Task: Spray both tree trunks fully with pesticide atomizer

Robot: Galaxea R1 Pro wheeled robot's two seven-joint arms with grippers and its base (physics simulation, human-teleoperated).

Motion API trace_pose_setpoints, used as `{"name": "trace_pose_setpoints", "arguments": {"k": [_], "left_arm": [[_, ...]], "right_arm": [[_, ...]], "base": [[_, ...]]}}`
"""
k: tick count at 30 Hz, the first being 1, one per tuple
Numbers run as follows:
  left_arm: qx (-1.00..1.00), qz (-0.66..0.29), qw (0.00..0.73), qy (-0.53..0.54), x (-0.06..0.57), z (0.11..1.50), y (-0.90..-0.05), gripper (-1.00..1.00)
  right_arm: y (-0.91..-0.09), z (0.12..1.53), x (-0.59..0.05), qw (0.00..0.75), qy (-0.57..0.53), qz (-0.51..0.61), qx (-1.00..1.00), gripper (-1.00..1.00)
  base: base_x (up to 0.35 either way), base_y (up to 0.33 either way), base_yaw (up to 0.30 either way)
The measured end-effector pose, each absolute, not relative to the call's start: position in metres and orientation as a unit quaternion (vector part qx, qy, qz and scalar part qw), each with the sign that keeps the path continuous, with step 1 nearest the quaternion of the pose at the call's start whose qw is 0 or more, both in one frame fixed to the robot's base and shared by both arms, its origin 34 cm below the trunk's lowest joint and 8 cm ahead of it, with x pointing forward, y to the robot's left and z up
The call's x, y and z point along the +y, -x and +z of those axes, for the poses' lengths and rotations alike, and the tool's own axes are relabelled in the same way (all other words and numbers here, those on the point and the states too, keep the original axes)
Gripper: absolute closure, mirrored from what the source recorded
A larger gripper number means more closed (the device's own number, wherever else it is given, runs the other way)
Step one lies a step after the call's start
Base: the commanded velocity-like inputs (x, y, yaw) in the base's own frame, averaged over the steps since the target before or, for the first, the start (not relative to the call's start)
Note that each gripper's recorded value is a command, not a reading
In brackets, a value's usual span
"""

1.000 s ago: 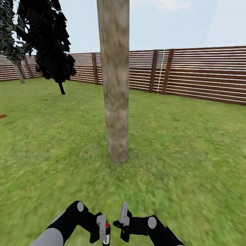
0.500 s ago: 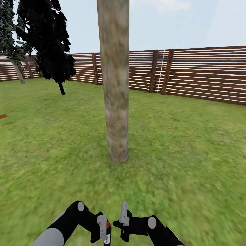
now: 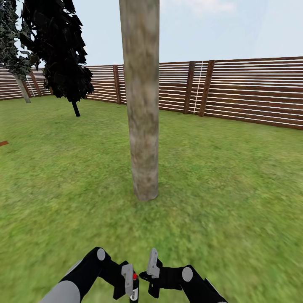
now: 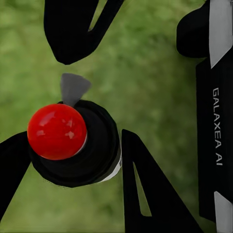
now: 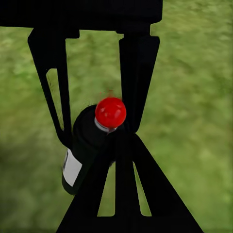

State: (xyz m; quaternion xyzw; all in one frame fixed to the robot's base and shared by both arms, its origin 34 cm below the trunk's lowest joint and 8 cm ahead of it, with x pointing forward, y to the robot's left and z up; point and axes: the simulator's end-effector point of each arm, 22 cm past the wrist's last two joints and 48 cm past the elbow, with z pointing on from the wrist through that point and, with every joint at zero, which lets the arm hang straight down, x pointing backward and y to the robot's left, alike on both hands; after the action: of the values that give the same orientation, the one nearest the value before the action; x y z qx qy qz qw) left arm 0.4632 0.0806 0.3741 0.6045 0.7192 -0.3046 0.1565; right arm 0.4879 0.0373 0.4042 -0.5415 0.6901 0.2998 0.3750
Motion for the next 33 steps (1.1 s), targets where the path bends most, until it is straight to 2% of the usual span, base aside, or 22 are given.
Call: {"name": "trace_pose_setpoints", "arguments": {"k": [15,21,33], "left_arm": [[0.717,-0.309,0.159,-0.604,0.074,0.376,-0.462,1.00],[0.723,-0.302,0.147,-0.604,0.090,0.369,-0.460,1.00],[0.780,-0.205,0.089,-0.585,0.264,0.351,-0.467,1.00]], "right_arm": [[-0.488,0.404,0.037,0.375,0.542,0.300,0.690,1.00],[-0.488,0.404,0.037,0.375,0.542,0.300,0.690,1.00],[-0.489,0.403,0.034,0.374,0.542,0.298,0.691,1.00]], "base": [[0.000,0.000,0.000],[0.000,0.000,0.000],[0.000,0.000,0.000]]}}
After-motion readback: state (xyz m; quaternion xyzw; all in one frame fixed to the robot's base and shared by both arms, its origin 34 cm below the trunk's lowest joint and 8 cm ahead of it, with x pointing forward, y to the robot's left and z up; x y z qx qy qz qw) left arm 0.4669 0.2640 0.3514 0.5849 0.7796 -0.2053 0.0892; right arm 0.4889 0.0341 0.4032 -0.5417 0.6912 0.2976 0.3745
